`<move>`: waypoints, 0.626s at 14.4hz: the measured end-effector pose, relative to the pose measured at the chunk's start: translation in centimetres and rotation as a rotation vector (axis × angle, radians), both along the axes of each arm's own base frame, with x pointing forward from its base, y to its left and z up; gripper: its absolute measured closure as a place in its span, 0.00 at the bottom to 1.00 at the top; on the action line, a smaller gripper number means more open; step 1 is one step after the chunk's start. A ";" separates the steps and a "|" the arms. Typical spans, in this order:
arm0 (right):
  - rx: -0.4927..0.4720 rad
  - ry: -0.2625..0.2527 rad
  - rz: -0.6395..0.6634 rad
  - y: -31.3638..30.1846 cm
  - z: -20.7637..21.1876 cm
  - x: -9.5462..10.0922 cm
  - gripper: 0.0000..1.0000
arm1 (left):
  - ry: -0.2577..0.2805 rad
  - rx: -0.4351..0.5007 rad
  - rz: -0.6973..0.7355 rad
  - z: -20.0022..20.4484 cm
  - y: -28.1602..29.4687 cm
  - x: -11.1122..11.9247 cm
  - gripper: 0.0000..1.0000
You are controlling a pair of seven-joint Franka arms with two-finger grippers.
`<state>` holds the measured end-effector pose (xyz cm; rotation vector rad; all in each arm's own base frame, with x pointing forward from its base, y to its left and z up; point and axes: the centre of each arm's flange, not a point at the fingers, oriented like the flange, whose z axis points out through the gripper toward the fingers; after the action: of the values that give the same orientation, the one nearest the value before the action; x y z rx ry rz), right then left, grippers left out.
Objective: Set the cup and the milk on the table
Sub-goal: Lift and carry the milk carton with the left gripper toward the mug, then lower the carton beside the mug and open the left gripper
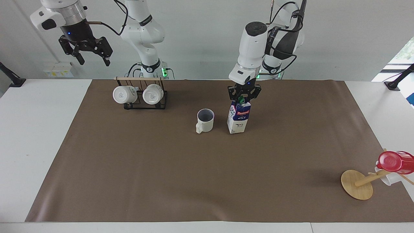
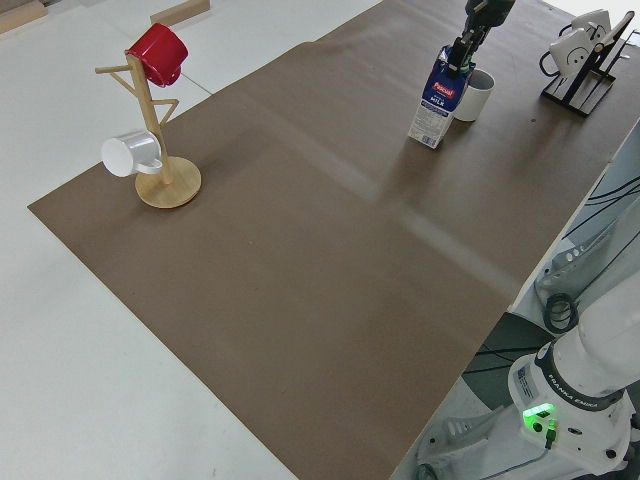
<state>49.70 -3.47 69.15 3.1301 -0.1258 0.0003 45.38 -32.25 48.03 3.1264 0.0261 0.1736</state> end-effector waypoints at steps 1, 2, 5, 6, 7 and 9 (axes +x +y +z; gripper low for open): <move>0.000 0.000 0.000 0.0 0.0 0.0 0.00 | -0.001 0.000 -0.001 0.0 -0.1 0.1 0.45; 0.000 0.000 -0.001 0.0 0.0 0.0 0.00 | -0.002 0.000 -0.002 0.0 -0.1 0.1 0.45; 0.000 0.002 -0.002 -0.1 -0.1 0.0 0.00 | 0.001 0.001 -0.012 -0.2 -1.1 -0.4 0.45; 0.000 0.002 -0.002 -0.1 -0.1 0.0 0.00 | 0.001 0.003 -0.014 -0.3 -1.3 -0.5 0.45; 0.000 0.002 -0.003 -0.1 -0.1 0.0 0.00 | 0.000 0.009 -0.016 -0.5 -1.5 -0.5 0.44; 0.001 0.003 -0.003 -0.2 -0.1 0.0 0.00 | 0.000 0.019 -0.013 -0.9 -1.6 -0.5 0.44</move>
<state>49.70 -3.62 69.05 3.1303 -0.1303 -0.0038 44.91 -33.88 47.14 3.1450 0.0041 0.1748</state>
